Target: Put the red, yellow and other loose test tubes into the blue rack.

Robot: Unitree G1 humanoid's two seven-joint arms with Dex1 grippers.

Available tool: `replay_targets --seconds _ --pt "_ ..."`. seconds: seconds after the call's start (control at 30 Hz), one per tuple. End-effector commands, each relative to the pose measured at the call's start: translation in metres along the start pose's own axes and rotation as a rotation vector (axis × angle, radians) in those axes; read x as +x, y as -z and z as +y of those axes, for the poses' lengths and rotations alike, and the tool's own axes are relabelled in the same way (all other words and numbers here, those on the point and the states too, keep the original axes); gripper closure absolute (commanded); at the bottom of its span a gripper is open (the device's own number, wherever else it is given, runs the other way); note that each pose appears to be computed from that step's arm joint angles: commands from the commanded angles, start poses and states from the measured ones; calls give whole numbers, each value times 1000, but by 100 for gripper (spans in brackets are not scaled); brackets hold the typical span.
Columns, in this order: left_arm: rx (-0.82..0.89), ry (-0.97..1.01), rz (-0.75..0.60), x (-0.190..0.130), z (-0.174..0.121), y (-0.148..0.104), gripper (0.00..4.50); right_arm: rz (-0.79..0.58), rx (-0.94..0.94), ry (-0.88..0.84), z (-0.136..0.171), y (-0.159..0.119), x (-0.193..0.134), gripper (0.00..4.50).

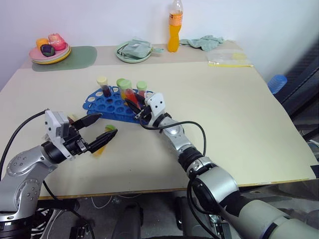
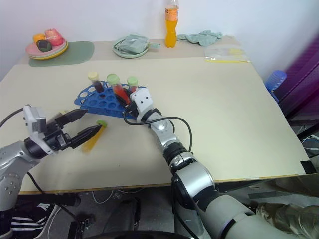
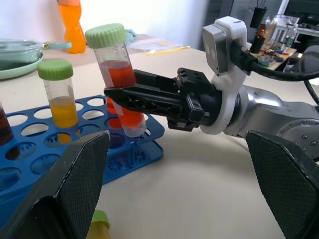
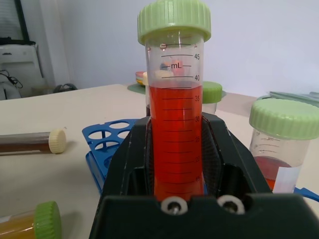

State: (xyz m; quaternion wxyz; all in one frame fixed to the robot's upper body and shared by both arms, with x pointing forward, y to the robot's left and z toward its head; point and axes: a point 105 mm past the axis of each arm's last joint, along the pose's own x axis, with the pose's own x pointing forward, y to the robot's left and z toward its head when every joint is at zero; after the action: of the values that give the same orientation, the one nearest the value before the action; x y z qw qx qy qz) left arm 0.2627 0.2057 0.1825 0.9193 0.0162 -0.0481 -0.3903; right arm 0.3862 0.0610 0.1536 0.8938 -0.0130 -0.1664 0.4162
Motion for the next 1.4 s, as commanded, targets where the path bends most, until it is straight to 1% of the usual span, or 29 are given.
replay_targets --seconds 0.03,0.17,0.2,0.23,0.27,0.33,0.4,0.53,0.6,0.63,0.67,0.7,0.73,0.8,0.87,0.93,0.97,1.07,1.1,1.17,1.23,1.33,1.4 --pt "39 23 -35 3 -6 -12 0 -121 69 -36 22 -20 0 371" --pt "36 21 -42 4 -7 -12 0 -158 12 -35 -2 -50 -16 371" --pt "35 21 -41 4 -7 -11 0 -154 3 -37 -7 -56 -21 371" --pt "30 18 -46 4 -7 -11 0 -115 -14 -38 -15 -58 -29 371" --pt "31 19 -46 5 -7 -10 0 -58 -54 -48 -22 -57 -40 371" --pt "26 22 -53 7 -9 -11 0 96 -48 -38 -38 -47 -61 371" --pt "26 27 -56 9 -11 -11 0 185 -38 -35 -48 -49 -77 371" --pt "26 38 -57 11 -12 -11 0 362 -17 -44 -57 -54 -102 371" --pt "26 47 -55 12 -13 -11 0 500 -24 -62 -57 -50 -118 371" --pt "26 50 -55 12 -12 -10 0 573 -35 -97 -53 -49 -129 371" --pt "27 54 -54 13 -12 -10 0 667 -48 -133 -48 -45 -142 371" --pt "28 56 -53 13 -12 -10 0 731 -54 -155 -45 -43 -152 371" --pt "28 58 -54 14 -11 -10 0 819 -51 -156 -45 -35 -164 371" --pt "28 61 -57 14 -11 -10 0 960 24 -180 -42 -23 -188 371" --pt "26 67 -60 17 -13 -8 0 1098 36 -104 -54 -8 -209 371" --pt "27 74 -59 19 -16 -7 0 1208 75 -38 -64 0 -224 371" --pt "28 78 -58 19 -17 -7 0 1235 101 -11 -68 0 -227 371" --pt "28 80 -58 20 -19 -6 0 1258 82 24 -78 -1 -227 371" --pt "27 82 -60 20 -20 -7 0 1291 115 48 -80 -1 -229 371" --pt "31 84 -59 21 -22 -8 0 1303 103 67 -84 -2 -229 371" --pt "31 83 -60 21 -22 -8 0 1334 177 110 -86 -1 -233 371" --pt "33 77 -67 22 -22 -10 0 1344 194 112 -85 0 -234 371" --pt "35 77 -70 23 -22 -10 0 1340 217 103 -83 -2 -233 267"
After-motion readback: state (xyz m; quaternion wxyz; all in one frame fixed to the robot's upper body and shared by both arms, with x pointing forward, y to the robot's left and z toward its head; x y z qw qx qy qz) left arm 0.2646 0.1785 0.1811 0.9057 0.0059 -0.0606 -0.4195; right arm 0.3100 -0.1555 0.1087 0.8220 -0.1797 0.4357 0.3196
